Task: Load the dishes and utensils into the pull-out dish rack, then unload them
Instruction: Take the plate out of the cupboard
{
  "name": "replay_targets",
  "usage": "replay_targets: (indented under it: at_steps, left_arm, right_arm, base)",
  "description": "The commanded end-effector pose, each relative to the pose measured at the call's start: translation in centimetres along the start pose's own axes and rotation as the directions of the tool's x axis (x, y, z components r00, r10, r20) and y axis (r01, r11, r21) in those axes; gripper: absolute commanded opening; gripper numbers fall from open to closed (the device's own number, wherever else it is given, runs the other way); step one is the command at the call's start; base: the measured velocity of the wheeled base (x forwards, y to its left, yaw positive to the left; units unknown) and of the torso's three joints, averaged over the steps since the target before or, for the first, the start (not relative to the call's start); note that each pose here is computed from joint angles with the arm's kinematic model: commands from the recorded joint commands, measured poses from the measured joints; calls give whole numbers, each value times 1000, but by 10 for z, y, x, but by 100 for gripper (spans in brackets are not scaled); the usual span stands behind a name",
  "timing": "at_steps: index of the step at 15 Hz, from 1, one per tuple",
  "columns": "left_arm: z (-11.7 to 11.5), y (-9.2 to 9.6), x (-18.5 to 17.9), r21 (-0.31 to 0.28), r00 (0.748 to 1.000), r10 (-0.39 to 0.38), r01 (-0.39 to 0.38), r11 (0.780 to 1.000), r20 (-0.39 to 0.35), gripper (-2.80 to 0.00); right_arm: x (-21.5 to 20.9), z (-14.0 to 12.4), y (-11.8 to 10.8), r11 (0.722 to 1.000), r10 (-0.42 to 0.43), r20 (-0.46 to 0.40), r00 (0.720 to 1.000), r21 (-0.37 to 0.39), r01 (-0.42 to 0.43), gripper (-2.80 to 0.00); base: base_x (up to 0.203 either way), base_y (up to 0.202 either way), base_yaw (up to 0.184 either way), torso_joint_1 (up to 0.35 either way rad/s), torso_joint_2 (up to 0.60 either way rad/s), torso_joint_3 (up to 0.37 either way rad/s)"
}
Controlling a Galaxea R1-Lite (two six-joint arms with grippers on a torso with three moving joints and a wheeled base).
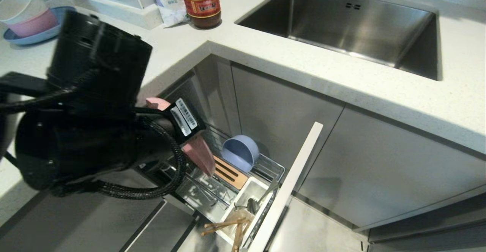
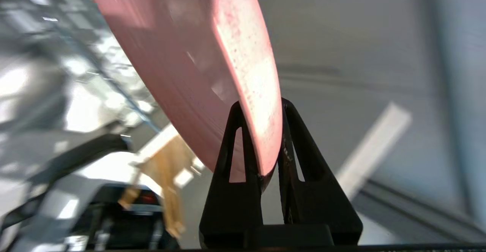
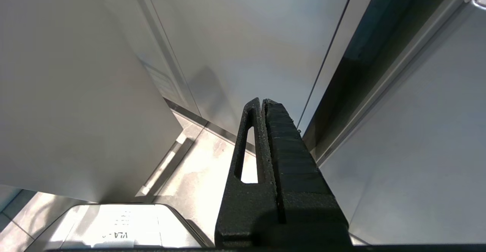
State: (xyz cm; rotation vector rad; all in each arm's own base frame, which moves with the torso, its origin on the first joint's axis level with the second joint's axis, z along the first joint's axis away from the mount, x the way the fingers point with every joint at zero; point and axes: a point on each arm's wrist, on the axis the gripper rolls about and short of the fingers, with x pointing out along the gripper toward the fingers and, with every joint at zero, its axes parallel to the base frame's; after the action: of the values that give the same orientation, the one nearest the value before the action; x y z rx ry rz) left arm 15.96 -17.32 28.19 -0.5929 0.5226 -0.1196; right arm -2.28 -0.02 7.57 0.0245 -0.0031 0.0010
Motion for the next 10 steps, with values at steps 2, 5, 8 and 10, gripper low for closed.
replay_targets:
  at_steps: [2, 5, 8, 10]
  left_arm:
    - [17, 1, -57, -49, 985, -172, 173, 984, 34, -280]
    - [40, 9, -98, -60, 956, -286, 290, 955, 71, -280]
    - [64, 24, -139, -38, 904, -409, 416, 909, 125, -280]
    - [79, 36, -159, 0, 876, -443, 451, 892, 188, -280]
  right_arm:
    - [0, -1, 0, 1000, 0, 2, 1000, 0, 0, -280]
    - [0, 0, 0, 1000, -1, 2, 1000, 0, 1, -280]
    - [0, 0, 0, 1000, 1, 3, 1000, 0, -1, -280]
    - [0, -1, 0, 1000, -1, 2, 1000, 0, 1, -280]
  base:
    - [0, 0, 0, 0, 0, 0]
    - [0, 0, 0, 0, 0, 0]
    - [0, 0, 0, 0, 0, 0]
    - [0, 0, 0, 0, 0, 0]
